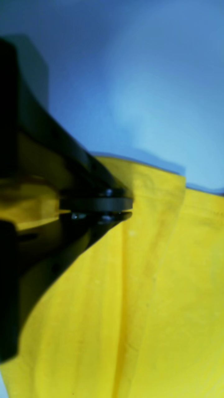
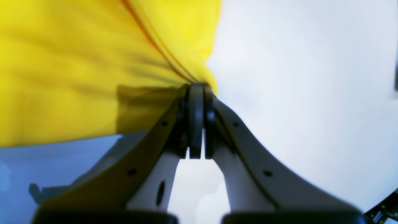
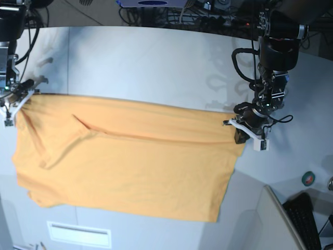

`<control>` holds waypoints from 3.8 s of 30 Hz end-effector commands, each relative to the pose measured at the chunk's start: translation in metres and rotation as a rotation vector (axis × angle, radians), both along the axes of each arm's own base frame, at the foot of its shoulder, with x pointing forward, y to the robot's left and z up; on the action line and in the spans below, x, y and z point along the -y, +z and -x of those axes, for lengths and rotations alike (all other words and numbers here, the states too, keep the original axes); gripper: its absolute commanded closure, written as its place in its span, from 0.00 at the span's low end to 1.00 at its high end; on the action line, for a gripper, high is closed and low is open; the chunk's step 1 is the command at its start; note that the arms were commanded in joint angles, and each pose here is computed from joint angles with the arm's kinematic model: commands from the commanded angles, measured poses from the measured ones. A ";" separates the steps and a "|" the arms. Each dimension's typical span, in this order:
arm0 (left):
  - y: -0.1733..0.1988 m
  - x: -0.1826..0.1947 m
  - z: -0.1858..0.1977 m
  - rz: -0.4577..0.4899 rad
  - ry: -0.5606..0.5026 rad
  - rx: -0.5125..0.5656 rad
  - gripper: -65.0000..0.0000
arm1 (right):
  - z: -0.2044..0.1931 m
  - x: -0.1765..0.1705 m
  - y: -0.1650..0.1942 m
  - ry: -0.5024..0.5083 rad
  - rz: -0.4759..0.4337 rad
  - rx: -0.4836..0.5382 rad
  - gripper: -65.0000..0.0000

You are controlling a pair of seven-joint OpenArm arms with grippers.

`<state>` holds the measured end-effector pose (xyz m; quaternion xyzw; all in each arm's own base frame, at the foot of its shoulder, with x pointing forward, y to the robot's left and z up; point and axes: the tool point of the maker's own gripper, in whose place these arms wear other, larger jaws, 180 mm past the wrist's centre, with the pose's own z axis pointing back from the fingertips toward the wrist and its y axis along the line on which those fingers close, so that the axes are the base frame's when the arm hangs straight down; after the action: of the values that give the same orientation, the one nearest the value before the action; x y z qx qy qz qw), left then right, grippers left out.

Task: Layout the t-shirt on the table in an organized manner, then fold the t-shirt properly

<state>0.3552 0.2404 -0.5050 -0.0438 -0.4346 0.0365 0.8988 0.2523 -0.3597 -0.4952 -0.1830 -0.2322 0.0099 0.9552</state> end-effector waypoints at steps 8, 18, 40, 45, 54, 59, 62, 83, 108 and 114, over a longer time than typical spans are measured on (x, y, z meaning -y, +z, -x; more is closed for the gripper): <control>-0.032 -0.034 0.041 -0.111 0.037 -0.213 1.00 | -0.011 0.037 0.026 -0.017 0.093 0.032 1.00; -0.034 -0.031 0.044 -0.107 0.032 -0.218 1.00 | -0.024 -0.024 0.063 0.054 0.066 0.133 1.00; -0.035 -0.029 0.045 -0.106 0.030 -0.222 1.00 | -0.010 -0.056 0.056 0.047 0.004 0.134 1.00; -0.035 -0.029 0.045 -0.106 0.030 -0.222 1.00 | -0.005 -0.077 0.064 0.054 -0.021 0.146 1.00; -0.035 -0.029 0.045 -0.106 0.030 -0.222 1.00 | 0.013 -0.084 0.004 0.031 -0.089 0.040 1.00; -0.035 -0.033 0.046 -0.111 0.033 -0.225 1.00 | 0.022 -0.080 -0.007 0.022 -0.090 0.009 1.00; -0.035 -0.034 0.047 -0.112 0.034 -0.226 1.00 | 0.023 -0.063 -0.003 0.024 -0.056 0.001 1.00; -0.038 -0.039 0.051 -0.201 -0.031 -0.252 1.00 | 0.033 0.015 0.008 -0.022 0.061 -0.018 1.00; -0.038 -0.038 0.050 -0.200 -0.032 -0.250 1.00 | 0.018 -0.043 0.019 -0.008 -0.022 0.049 1.00; -0.037 -0.042 0.051 -0.207 -0.029 -0.251 1.00 | 0.027 -0.025 -0.005 -0.032 -0.024 -0.006 1.00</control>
<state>0.3502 0.2646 -0.5048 0.0110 -0.4308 -0.0044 0.9024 0.2247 -0.3249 -0.5049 -0.1614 -0.2303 -0.0057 0.9596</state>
